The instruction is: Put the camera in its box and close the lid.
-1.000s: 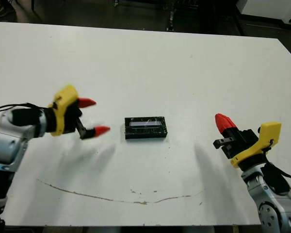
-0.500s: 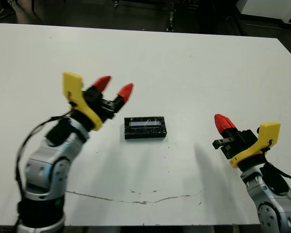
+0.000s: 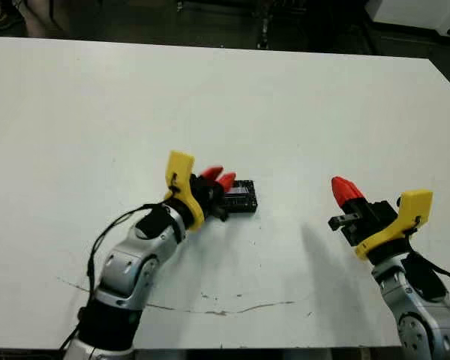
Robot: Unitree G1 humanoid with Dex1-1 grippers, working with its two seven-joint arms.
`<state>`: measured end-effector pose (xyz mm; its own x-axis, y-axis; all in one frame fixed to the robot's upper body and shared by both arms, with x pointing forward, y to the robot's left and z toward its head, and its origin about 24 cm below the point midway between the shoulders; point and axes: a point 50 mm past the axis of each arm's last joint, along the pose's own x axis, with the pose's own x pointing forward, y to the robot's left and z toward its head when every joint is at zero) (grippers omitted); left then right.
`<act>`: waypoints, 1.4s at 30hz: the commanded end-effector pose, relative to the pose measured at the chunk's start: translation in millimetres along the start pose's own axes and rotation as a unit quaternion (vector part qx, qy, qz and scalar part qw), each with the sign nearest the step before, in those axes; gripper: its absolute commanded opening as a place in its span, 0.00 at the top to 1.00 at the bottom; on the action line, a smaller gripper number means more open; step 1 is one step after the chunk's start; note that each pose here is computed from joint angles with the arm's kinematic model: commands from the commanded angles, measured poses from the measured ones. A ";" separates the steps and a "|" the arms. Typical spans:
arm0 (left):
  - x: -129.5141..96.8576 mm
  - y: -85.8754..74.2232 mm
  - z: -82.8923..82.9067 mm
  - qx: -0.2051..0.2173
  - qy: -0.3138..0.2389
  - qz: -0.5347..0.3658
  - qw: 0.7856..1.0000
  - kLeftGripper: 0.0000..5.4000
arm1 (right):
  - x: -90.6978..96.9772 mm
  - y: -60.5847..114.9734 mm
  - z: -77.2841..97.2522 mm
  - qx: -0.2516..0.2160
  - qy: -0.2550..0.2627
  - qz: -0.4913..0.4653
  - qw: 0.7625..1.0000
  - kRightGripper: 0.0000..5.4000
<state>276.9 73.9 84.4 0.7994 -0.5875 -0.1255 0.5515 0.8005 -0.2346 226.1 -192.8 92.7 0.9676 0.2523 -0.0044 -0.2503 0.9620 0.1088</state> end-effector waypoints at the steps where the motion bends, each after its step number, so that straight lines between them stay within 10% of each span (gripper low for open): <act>1: -1.7 2.4 -21.0 -0.004 0.058 0.014 0.998 0.91 | -1.5 -1.9 -1.2 0.000 0.001 -0.004 1.000 1.00; 17: -19.9 10.7 -42.9 -0.010 0.167 0.040 0.985 1.00 | -1.6 -0.9 -0.9 0.000 0.000 -0.001 1.000 1.00; 31: -52.8 5.5 39.8 0.010 -0.073 0.028 0.997 1.00 | 1.1 0.5 5.7 0.000 -0.010 0.001 1.000 1.00; 42: -82.9 40.6 73.1 0.121 -0.280 0.168 0.937 1.00 | 11.3 -4.1 24.9 -0.011 -0.073 -0.032 0.997 1.00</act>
<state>250.0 155.4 162.8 0.8863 -0.2550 0.3867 0.2961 0.9539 -0.0495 236.8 -192.9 115.3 0.9707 0.2077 0.1206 -0.2193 0.9712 0.0932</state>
